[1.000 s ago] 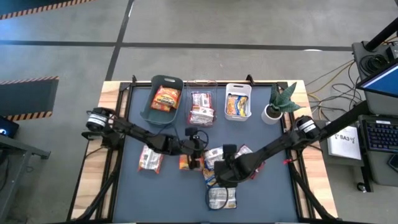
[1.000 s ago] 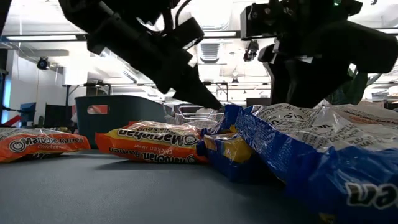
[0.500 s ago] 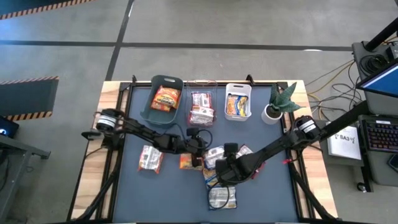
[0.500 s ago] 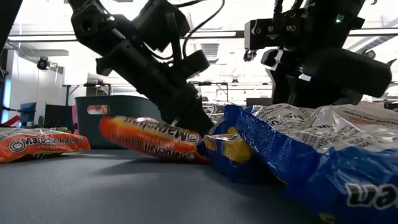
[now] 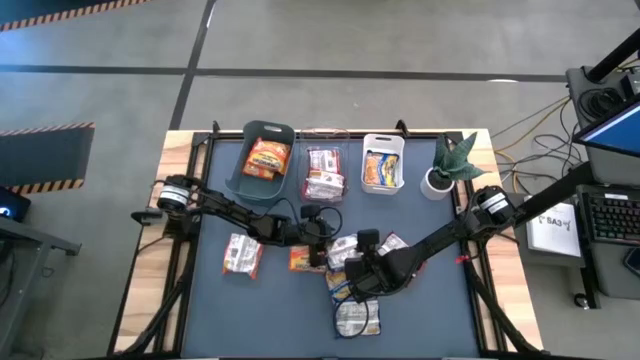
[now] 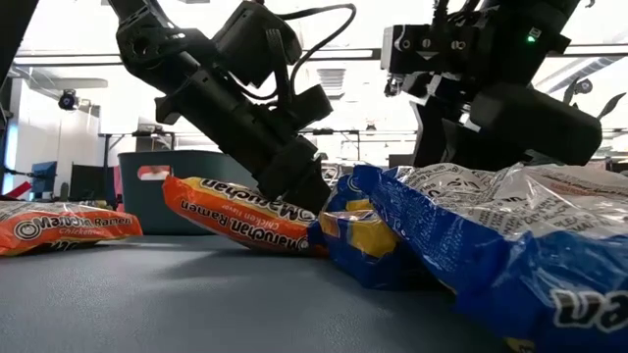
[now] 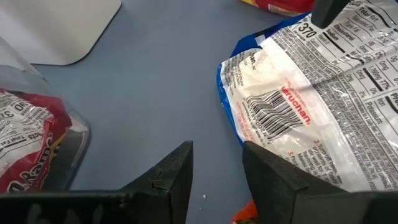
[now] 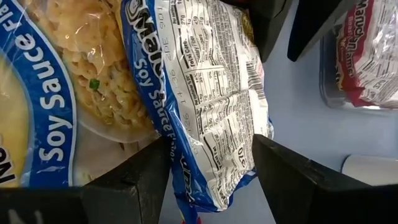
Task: Sort Maruchan noodles
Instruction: Put the blue noodle pack into the white bin
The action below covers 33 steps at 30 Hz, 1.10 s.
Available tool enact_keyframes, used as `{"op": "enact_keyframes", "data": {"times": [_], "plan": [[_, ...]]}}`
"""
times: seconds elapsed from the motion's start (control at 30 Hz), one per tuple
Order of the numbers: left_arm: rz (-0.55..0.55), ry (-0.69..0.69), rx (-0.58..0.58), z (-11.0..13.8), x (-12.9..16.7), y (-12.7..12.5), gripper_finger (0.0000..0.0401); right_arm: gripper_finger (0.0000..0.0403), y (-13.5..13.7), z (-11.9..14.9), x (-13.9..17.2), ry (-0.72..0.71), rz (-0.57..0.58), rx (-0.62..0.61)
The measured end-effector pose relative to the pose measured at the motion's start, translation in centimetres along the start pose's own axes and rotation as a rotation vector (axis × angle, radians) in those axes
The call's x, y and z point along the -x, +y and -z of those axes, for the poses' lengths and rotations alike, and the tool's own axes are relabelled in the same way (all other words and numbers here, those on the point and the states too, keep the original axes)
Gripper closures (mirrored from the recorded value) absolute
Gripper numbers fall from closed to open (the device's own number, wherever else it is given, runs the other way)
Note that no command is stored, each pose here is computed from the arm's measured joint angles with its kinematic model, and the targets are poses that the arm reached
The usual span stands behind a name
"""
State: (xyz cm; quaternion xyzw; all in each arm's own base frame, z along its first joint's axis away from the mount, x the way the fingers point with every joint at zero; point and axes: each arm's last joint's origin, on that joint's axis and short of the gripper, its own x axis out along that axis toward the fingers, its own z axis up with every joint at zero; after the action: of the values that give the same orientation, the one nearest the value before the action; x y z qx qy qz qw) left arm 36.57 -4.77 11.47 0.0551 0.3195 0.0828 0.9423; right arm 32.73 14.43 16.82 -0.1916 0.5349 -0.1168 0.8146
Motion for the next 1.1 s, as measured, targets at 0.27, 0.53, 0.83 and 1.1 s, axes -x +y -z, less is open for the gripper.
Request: {"op": "enact_keyframes", "data": {"times": [0.27,0.53,0.83,1.1], "plan": [[0.008,-0.006,0.000,0.0,0.0,0.0,0.0301,0.0257,-0.1,0.1,-0.2,0.011,-0.021,0.005],[0.009,-0.007,-0.010,-0.4,0.6,0.1,0.0315,0.0347,-0.2,-0.1,0.0,0.005,-0.025,0.007],[0.079,-0.037,-0.052,-2.6,3.5,0.7,0.0299,0.0359,-0.8,-0.3,-0.1,0.017,-0.054,-0.021],[0.224,-0.082,-0.107,-3.9,5.3,0.8,0.0262,0.0376,-3.5,-0.9,-0.1,0.064,-0.226,-0.185]]}}
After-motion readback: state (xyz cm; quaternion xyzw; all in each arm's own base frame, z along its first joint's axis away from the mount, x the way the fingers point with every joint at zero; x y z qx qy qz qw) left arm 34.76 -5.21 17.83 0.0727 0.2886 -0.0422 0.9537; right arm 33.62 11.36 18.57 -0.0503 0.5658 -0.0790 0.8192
